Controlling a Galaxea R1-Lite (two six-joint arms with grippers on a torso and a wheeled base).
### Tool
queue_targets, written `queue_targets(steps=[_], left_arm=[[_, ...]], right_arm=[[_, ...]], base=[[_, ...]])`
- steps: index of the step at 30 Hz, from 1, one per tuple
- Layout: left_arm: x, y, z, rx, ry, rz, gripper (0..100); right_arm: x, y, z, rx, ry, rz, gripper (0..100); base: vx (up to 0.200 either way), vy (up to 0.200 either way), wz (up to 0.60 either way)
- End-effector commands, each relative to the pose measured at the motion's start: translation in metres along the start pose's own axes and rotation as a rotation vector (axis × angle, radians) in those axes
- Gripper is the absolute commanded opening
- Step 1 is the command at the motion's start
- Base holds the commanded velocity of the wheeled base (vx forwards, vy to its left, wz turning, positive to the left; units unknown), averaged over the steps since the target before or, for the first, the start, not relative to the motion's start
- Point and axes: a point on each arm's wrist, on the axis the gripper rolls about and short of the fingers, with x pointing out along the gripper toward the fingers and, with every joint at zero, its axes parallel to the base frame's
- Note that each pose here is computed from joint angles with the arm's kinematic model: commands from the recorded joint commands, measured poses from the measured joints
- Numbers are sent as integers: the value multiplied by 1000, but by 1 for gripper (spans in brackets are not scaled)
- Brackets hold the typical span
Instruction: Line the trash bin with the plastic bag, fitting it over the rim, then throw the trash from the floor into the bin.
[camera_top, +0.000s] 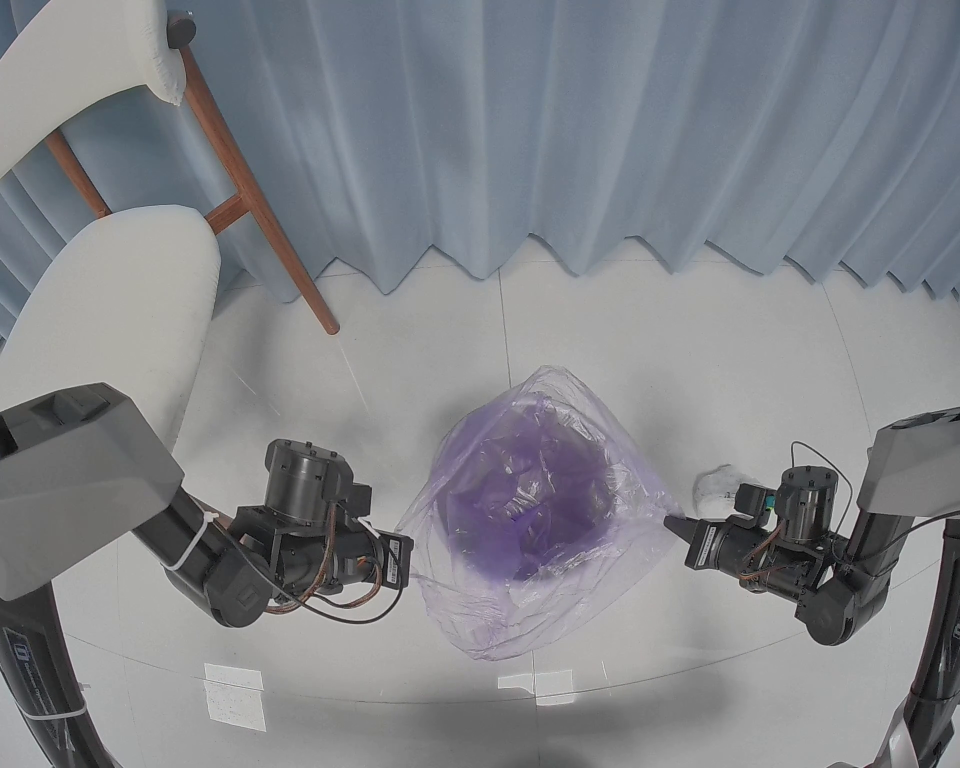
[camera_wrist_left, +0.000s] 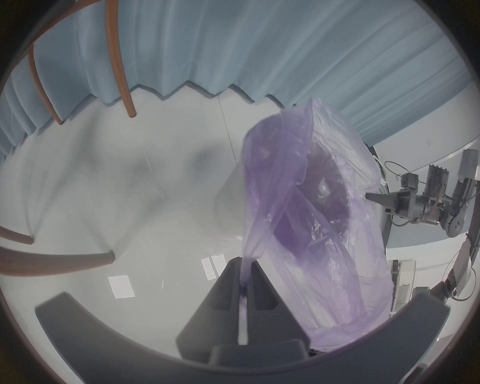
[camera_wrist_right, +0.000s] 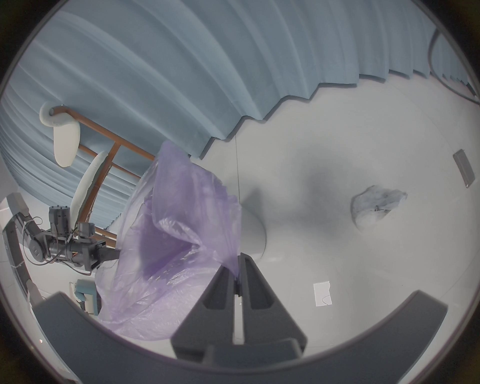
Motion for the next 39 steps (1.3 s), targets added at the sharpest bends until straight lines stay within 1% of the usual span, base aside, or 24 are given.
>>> queue_targets(steps=[1, 2, 3, 5, 7, 9, 10, 11, 16, 20, 23, 28, 29, 32, 33, 35, 36, 38, 39], left_arm=[[7, -13, -32, 41, 69, -3, 0], [7, -13, -32, 41, 69, -3, 0], [5, -13, -46, 63, 80, -8, 0], [7, -11, -56, 79, 87, -7, 0], [9, -6, -60, 77, 72, -1, 0], [11, -3, -57, 70, 38, 3, 0], [11, -2, -57, 69, 36, 4, 0], [11, 4, -53, 59, 8, 16, 0], [13, 17, -48, 41, -40, 43, 0], [16, 22, -46, 35, -74, 49, 0], [24, 25, -44, 37, -126, 50, 0], [32, 25, -45, 48, -214, 31, 0], [34, 26, -46, 48, -227, 31, 0], [34, 27, -48, 49, -238, 31, 0], [30, 28, -52, 46, -217, 35, 100], [25, 28, -57, 44, -205, 35, 100], [22, 27, -55, 47, -220, 29, 100], [13, 22, -48, 54, -281, 9, 100], [7, 20, -46, 58, -306, 2, 100]], right_arm=[[10, -21, -40, 25, 79, -40, 0], [10, -21, -40, 25, 79, -40, 0], [10, -25, -50, 26, 76, -42, 0], [10, -28, -55, 28, 85, -46, 0], [12, -29, -54, 32, 79, -46, 0], [16, -30, -51, 30, 61, -42, 0], [16, -30, -50, 29, 59, -42, 0], [19, -32, -47, 29, 42, -43, 0], [25, -37, -45, 28, 21, -50, 0], [32, -40, -43, 28, -5, -71, 0], [37, -40, -37, 58, -38, -67, 0], [33, -35, -27, 107, -68, -49, 0], [32, -34, -26, 122, -70, -44, 100], [30, -32, -23, 137, -76, -41, 100], [26, -31, -24, 145, -72, -46, 100], [19, -29, -22, 147, -68, -49, 100], [10, -28, -19, 150, -73, -53, 100], [-2, -26, -12, 150, -81, -33, 100], [-7, -24, -7, 147, -86, -9, 100]], base=[[0, 0, 0], [0, 0, 0], [0, 0, 0], [0, 0, 0], [0, 0, 0], [0, 0, 0], [0, 0, 0], [0, 0, 0], [0, 0, 0], [0, 0, 0], [0, 0, 0], [0, 0, 0], [0, 0, 0], [0, 0, 0], [0, 0, 0], [0, 0, 0], [0, 0, 0], [0, 0, 0], [0, 0, 0]])
